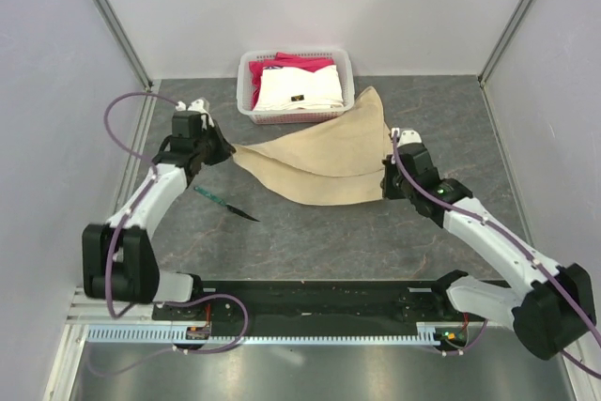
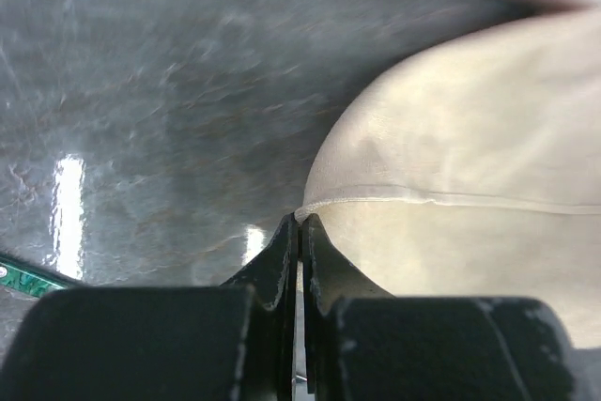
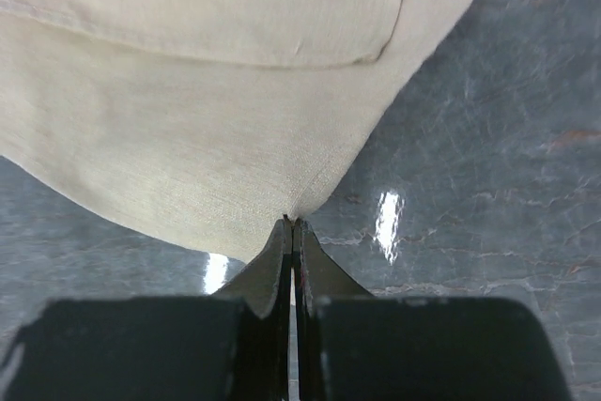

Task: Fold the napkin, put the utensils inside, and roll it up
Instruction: Flatten the napkin out, then fold the napkin

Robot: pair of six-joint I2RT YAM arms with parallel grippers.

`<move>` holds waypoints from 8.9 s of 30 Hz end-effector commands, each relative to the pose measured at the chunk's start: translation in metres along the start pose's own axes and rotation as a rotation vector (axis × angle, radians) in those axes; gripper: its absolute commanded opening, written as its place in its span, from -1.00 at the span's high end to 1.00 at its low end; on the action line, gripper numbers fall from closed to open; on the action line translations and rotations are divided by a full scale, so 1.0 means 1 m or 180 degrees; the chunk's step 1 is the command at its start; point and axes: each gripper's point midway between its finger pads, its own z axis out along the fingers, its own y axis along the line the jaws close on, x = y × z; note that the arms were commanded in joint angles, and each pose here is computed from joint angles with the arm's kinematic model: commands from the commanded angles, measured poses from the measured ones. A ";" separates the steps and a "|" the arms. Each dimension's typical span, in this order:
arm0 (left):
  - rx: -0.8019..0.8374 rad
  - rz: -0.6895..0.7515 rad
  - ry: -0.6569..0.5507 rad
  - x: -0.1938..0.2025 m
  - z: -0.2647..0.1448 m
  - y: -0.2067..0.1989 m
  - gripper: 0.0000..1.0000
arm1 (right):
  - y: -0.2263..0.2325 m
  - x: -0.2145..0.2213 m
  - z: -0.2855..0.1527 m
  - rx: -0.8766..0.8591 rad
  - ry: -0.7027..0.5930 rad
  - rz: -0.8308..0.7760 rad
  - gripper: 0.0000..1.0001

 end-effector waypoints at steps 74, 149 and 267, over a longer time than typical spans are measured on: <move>0.2179 0.0477 -0.2344 -0.118 -0.459 -0.189 0.96 | -0.026 -0.266 -0.441 -0.0116 -0.3528 0.0273 1.00; 0.0757 0.0392 -0.0385 -0.063 -0.107 -0.048 -1.00 | 0.135 0.046 0.142 -0.0145 0.0571 -0.0720 -0.54; 0.0527 -0.0371 -0.0800 -0.100 -0.123 0.025 -0.99 | 0.132 -0.010 0.100 0.0099 0.0444 -0.1602 1.00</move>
